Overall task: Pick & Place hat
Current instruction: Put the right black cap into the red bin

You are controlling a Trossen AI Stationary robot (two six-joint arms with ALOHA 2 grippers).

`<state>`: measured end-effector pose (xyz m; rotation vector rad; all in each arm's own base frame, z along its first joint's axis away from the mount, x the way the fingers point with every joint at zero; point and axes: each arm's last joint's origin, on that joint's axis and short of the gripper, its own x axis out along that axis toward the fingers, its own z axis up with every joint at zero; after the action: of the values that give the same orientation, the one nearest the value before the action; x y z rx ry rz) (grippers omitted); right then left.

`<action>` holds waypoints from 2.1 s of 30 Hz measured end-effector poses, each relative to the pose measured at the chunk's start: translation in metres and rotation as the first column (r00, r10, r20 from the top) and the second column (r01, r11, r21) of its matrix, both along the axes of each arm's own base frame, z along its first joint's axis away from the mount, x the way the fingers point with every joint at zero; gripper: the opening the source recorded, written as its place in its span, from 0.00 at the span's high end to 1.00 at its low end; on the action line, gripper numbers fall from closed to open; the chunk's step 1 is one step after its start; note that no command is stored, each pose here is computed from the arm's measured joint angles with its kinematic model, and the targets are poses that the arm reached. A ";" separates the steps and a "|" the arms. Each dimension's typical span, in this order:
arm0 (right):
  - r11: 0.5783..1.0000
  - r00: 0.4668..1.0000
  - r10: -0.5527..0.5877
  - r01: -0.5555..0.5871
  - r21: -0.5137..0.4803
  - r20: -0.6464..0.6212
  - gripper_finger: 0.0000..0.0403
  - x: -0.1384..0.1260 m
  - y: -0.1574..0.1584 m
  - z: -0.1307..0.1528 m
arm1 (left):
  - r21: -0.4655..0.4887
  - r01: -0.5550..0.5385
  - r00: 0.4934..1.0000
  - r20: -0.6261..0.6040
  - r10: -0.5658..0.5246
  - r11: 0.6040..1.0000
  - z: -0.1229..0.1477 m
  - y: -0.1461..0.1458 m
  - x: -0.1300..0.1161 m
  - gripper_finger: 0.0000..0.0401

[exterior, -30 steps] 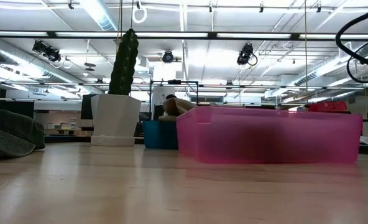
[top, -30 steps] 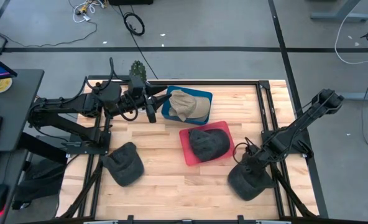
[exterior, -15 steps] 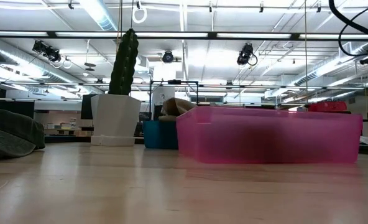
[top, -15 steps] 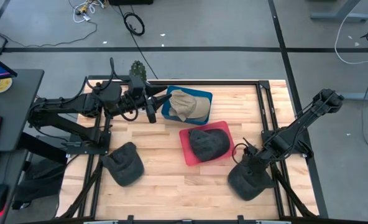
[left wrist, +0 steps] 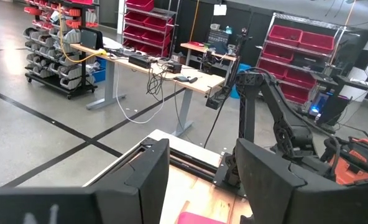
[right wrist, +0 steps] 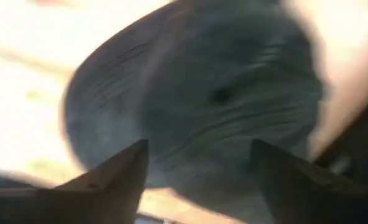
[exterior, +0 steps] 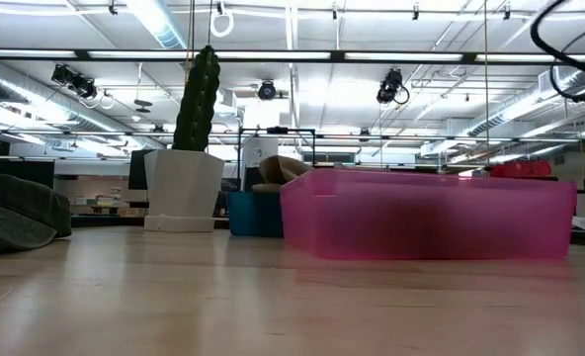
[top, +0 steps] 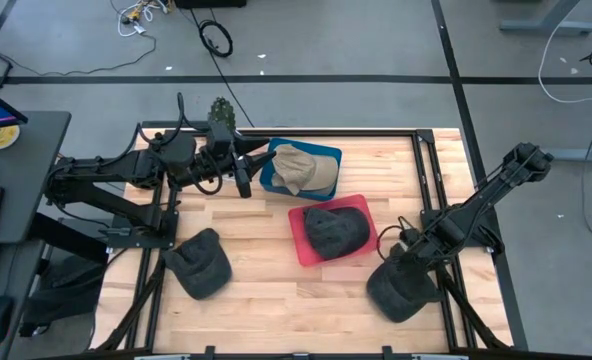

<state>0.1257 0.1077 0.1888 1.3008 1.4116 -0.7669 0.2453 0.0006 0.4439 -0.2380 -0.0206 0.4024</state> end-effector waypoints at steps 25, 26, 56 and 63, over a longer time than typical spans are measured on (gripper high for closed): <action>0.968 0.967 -0.211 0.187 -0.168 -0.141 0.29 0.000 0.022 -0.039 | 0.041 0.012 0.999 -0.032 -0.011 0.999 -0.001 0.000 0.000 0.53; 0.970 0.969 -0.209 0.189 -0.149 -0.129 0.28 0.001 0.023 -0.045 | 0.047 0.012 0.999 -0.035 -0.011 0.999 -0.001 0.000 0.000 0.53; 0.976 0.990 -0.121 0.132 -0.173 0.077 1.00 0.006 0.021 -0.014 | 0.057 0.007 0.999 -0.037 -0.004 0.998 -0.001 0.001 0.000 0.53; 0.969 0.996 -0.052 0.067 -0.239 0.069 1.00 0.001 0.015 0.039 | 0.057 0.007 0.999 -0.039 -0.005 0.998 -0.001 0.001 0.000 0.53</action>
<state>0.1266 0.1224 0.2279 1.1717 1.1936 -0.9016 0.2452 0.0020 0.4426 -0.1742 0.0065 0.3995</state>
